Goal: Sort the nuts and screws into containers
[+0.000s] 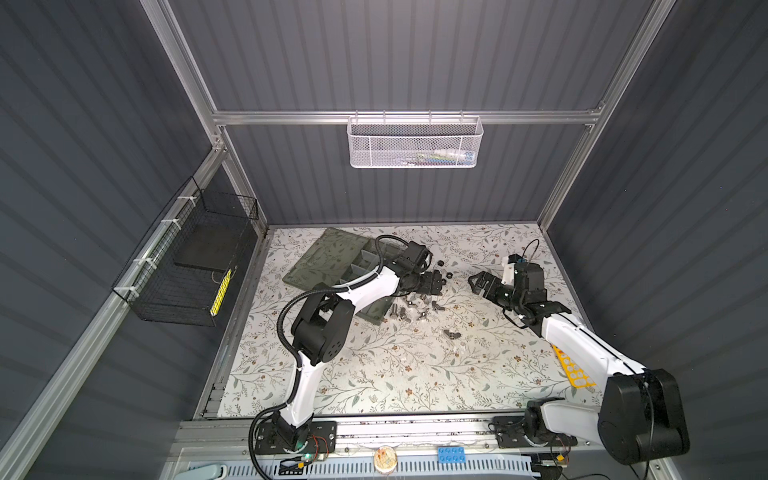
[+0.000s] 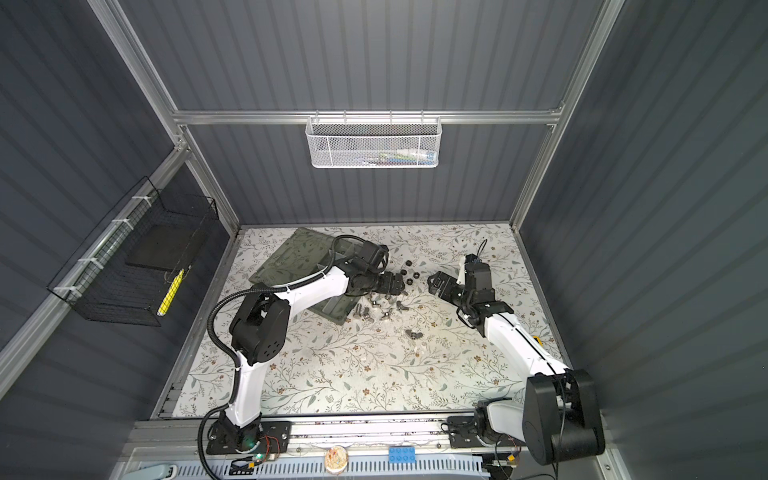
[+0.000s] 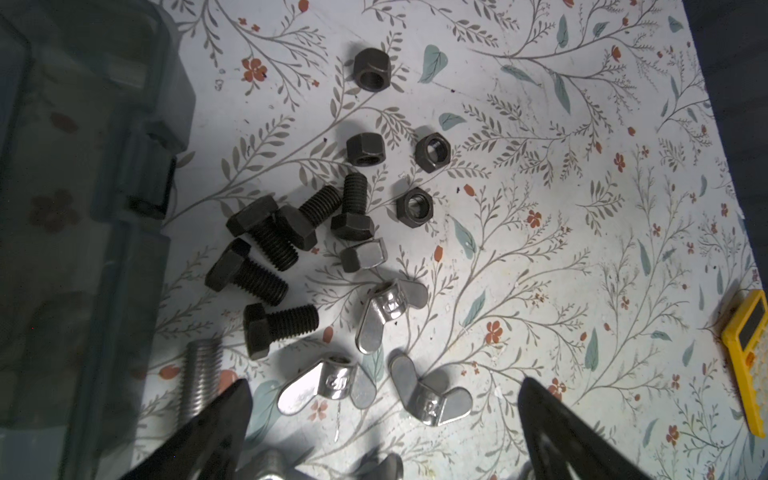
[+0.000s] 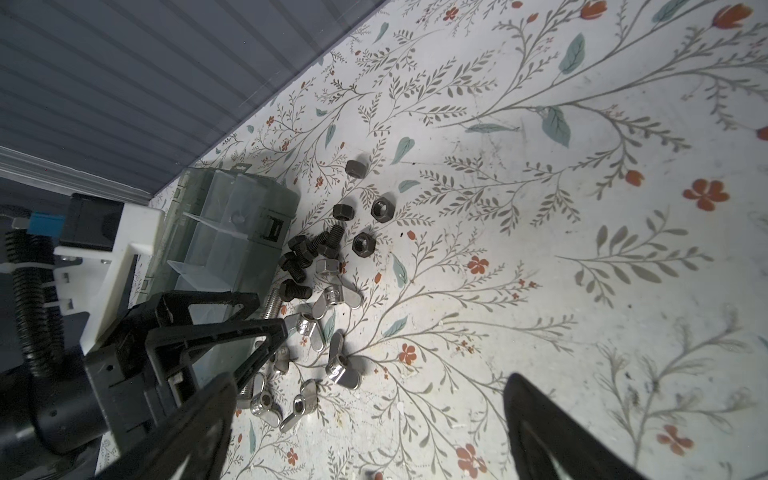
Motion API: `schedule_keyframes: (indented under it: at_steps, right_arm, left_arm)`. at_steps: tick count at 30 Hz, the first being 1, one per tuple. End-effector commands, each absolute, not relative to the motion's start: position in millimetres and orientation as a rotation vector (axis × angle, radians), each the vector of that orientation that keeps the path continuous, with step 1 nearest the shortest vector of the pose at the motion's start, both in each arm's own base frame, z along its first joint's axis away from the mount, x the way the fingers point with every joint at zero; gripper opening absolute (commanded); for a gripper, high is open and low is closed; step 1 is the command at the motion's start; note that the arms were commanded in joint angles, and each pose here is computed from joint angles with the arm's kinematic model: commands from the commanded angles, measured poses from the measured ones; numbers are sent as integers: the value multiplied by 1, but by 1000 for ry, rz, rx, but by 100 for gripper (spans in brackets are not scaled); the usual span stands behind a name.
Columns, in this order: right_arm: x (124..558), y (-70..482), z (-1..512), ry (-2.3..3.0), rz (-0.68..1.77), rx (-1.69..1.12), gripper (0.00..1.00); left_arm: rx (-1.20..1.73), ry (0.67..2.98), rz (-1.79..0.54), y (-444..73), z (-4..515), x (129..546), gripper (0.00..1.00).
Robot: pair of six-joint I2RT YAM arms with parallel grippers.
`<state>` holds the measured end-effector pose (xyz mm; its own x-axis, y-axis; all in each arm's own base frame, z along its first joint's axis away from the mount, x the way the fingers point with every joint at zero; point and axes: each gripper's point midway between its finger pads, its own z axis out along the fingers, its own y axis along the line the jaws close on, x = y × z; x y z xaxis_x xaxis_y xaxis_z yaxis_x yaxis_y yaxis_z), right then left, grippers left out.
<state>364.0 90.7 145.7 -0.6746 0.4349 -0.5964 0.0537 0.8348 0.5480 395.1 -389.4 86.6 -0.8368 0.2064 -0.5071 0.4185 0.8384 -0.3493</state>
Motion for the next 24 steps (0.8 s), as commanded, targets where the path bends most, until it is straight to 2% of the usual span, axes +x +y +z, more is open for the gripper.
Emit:
schedule_keyframes:
  at_steps: [1, 8, 11, 15, 24]
  right_arm:
    - [365, 90, 139, 2255, 635, 338, 99]
    - [364, 90, 124, 2258, 641, 352, 99]
    - [363, 87, 122, 2256, 645, 368, 99]
    - [364, 80, 124, 2229, 666, 402, 99]
    - [365, 72, 115, 2205, 731, 470, 99]
  left_arm:
    - [505, 2554, -580, -393, 81, 400, 100]
    - [542, 2554, -525, -398, 68, 410, 95]
    - [559, 2546, -507, -402, 67, 417, 89]
    - [564, 2542, -528, -413, 63, 426, 76]
    - [572, 2558, -513, -422, 49, 436, 58]
